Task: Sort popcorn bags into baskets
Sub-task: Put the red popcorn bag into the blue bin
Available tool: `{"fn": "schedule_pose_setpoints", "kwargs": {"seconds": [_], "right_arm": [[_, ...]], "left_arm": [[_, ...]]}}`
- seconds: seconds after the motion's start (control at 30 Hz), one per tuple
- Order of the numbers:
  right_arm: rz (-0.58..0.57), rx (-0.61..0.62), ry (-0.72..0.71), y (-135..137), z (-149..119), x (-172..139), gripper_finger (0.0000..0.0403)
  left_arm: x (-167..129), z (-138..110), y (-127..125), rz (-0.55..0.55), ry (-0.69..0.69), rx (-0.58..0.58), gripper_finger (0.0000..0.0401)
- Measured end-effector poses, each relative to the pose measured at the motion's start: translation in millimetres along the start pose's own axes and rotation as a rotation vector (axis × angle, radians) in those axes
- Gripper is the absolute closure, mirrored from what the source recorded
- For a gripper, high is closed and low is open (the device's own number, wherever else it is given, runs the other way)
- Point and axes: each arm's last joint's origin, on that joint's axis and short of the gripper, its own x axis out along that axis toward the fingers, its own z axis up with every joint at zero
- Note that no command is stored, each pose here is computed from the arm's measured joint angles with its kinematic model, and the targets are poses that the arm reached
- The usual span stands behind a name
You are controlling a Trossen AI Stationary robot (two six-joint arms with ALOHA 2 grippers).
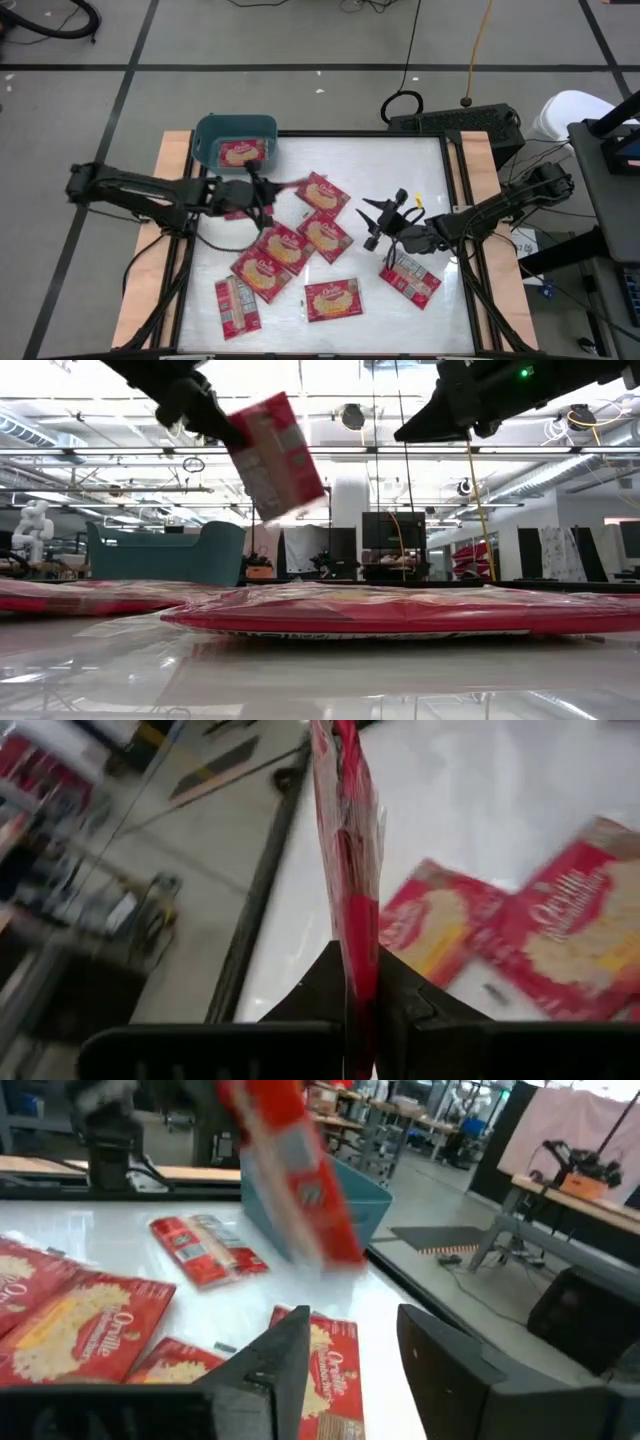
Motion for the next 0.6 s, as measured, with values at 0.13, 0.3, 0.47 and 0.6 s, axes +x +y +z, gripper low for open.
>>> {"fn": "schedule_pose_setpoints", "kwargs": {"seconds": [0.13, 0.3, 0.47, 0.6], "right_arm": [[0.004, 0.029, 0.02, 0.4, -3.3, 0.2, 0.025], [0.038, 0.044, 0.032, 2.3, -4.9, -1.0, 0.025], [0.078, 0.041, 0.035, 5.1, -5.2, -3.6, 0.025], [0.09, 0.034, 0.034, 7.2, -5.6, -6.3, 0.025]], "left_arm": [[-22.1, 3.3, 23.5, 0.09, 0.06, -0.093, 0.0383], [-37.4, 13.4, 49.5, 0.212, 0.161, -0.163, 0.0383], [-42.2, 18.9, 71.2, 0.333, 0.276, -0.225, 0.0383], [-36.0, 15.7, 83.6, 0.399, 0.374, -0.293, 0.0383]]}}
